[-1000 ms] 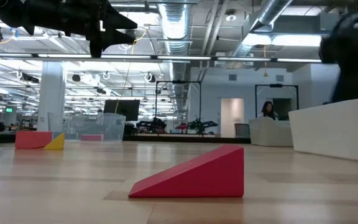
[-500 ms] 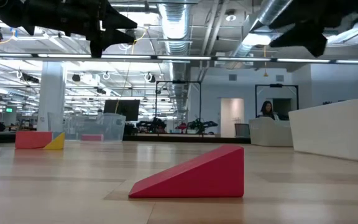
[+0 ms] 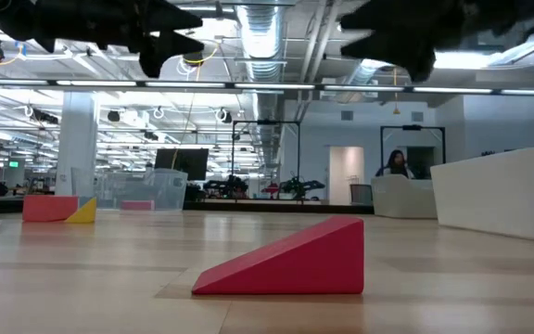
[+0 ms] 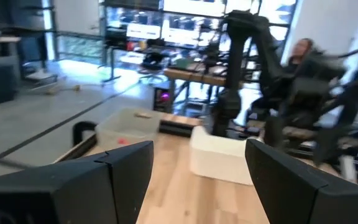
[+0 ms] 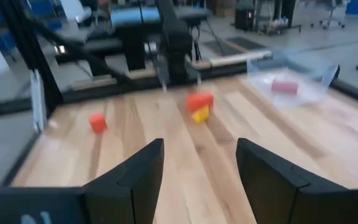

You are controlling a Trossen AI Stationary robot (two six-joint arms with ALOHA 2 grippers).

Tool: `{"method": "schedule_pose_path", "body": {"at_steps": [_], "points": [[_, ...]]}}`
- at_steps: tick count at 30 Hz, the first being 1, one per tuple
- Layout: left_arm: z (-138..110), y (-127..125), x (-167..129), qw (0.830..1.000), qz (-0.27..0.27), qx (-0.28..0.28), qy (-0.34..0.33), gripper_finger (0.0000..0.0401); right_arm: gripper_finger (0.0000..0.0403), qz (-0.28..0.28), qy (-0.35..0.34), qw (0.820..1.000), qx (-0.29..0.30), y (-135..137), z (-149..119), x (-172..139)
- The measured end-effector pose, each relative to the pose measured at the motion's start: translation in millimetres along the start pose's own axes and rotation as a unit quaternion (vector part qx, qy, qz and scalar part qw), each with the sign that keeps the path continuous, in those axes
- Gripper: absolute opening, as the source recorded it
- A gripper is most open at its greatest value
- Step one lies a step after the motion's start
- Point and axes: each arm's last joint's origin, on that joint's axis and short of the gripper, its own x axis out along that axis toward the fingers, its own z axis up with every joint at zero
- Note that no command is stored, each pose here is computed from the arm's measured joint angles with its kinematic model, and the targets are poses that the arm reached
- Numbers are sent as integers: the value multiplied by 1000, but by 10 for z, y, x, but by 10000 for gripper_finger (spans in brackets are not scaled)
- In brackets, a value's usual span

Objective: Sort & place blocks by color
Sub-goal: Put the right yellow block into the white bin

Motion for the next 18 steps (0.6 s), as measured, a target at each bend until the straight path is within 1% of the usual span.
{"method": "schedule_pose_path", "body": {"at_steps": [2,5,9,12,15,18], "points": [[14,-4,-1,1000,-6,1,-7,242,223,-8,8,1000,5,-20,-51,48],[20,3,-1,1000,8,1,-11,242,223,-14,3,1000,24,-72,-37,100],[21,18,-2,999,34,1,-14,242,223,18,7,999,39,-117,27,116],[21,18,-2,999,32,2,-14,242,223,32,1,999,43,-169,108,117],[21,17,-1,999,31,-1,-14,242,223,59,2,997,49,-259,199,134],[21,17,-1,999,30,-6,-14,242,223,62,11,997,47,-313,216,149]]}}
